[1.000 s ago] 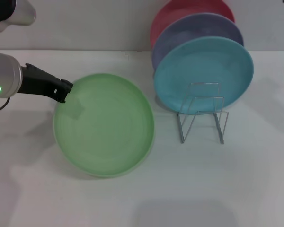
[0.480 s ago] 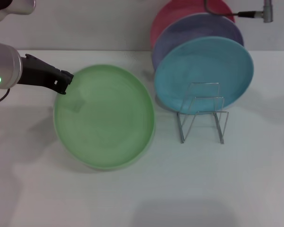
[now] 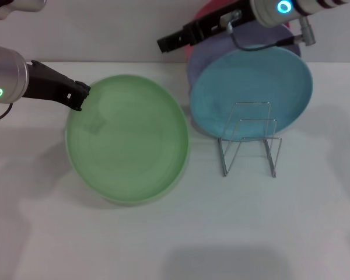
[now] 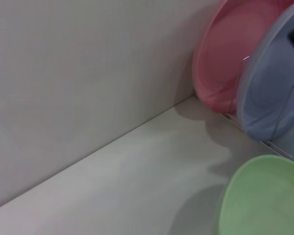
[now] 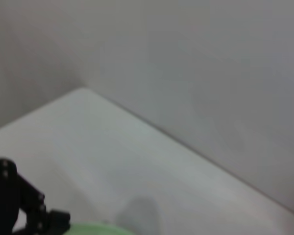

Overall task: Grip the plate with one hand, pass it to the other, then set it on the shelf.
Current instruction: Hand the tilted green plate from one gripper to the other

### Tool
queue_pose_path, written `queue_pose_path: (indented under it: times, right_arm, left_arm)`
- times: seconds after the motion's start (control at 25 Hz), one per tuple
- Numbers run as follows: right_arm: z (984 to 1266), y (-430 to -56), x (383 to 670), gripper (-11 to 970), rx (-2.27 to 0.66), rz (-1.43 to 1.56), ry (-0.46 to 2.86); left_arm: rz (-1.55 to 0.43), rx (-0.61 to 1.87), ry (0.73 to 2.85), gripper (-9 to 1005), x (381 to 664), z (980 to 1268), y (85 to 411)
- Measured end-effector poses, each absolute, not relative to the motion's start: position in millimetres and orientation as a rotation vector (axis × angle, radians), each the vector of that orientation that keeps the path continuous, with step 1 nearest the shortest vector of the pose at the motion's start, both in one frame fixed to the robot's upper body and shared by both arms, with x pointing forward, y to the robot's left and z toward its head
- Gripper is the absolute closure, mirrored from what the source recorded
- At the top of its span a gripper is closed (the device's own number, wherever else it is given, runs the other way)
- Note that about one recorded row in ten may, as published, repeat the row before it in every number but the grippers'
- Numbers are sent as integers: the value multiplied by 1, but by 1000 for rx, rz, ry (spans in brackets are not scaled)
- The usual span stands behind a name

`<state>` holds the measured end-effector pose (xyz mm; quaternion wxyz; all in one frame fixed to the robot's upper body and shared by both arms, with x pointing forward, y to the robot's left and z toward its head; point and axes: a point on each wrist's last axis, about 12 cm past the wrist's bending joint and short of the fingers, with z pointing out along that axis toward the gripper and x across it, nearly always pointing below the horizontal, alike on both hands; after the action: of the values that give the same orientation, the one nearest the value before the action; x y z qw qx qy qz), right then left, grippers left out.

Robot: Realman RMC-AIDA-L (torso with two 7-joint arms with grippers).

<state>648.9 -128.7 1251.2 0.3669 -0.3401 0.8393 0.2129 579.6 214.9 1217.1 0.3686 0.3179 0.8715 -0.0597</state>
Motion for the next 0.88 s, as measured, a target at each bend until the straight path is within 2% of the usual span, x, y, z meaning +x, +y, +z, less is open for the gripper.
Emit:
queue_pose_path:
  times: [0.88]
  right_arm:
    - [1220, -100, 656, 142, -1047, 451, 2201]
  left_arm:
    - [-154, 817, 2223, 980, 583, 1222, 213]
